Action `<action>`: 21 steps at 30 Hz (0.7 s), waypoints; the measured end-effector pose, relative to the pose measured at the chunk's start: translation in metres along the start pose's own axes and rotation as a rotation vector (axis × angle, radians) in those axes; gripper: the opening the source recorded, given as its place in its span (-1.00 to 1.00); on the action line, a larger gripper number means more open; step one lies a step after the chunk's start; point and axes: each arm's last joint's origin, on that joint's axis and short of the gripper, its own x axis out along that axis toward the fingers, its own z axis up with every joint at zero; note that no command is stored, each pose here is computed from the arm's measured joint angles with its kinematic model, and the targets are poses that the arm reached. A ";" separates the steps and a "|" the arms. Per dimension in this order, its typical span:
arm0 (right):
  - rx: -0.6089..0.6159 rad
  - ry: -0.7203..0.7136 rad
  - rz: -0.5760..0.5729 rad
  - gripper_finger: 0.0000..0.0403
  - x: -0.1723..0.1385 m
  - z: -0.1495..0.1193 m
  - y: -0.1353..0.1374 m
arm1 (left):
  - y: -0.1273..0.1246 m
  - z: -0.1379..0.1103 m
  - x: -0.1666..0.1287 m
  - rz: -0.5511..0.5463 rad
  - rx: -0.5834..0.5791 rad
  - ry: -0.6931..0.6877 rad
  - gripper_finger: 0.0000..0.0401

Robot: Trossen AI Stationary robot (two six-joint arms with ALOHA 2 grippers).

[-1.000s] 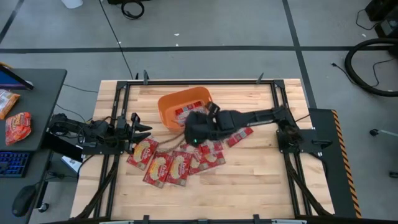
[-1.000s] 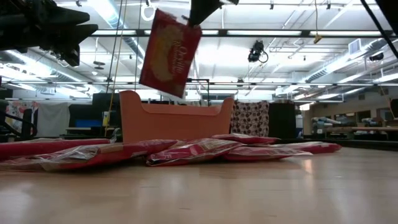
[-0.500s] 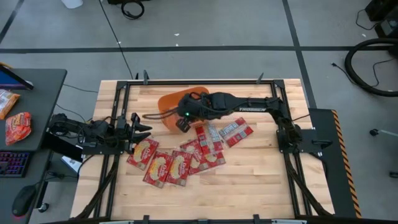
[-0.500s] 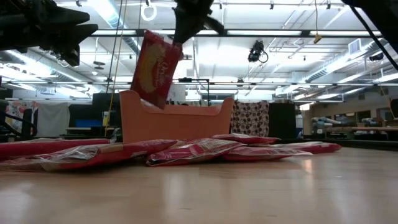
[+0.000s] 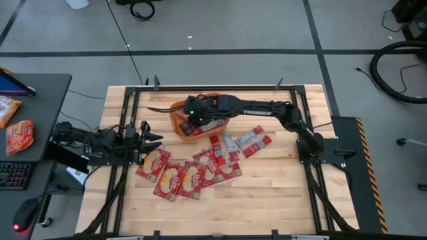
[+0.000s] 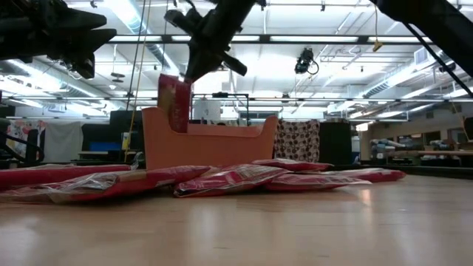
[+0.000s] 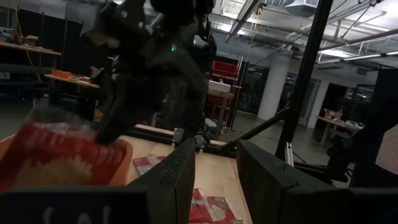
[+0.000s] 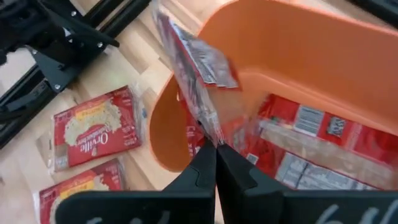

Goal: Sort popcorn bags into baskets
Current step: Put the popcorn bag into the orange bin

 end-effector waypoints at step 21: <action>-0.047 0.291 -0.467 -0.50 -0.006 -0.013 -0.063 | 0.000 0.000 0.000 0.001 0.001 0.005 -0.38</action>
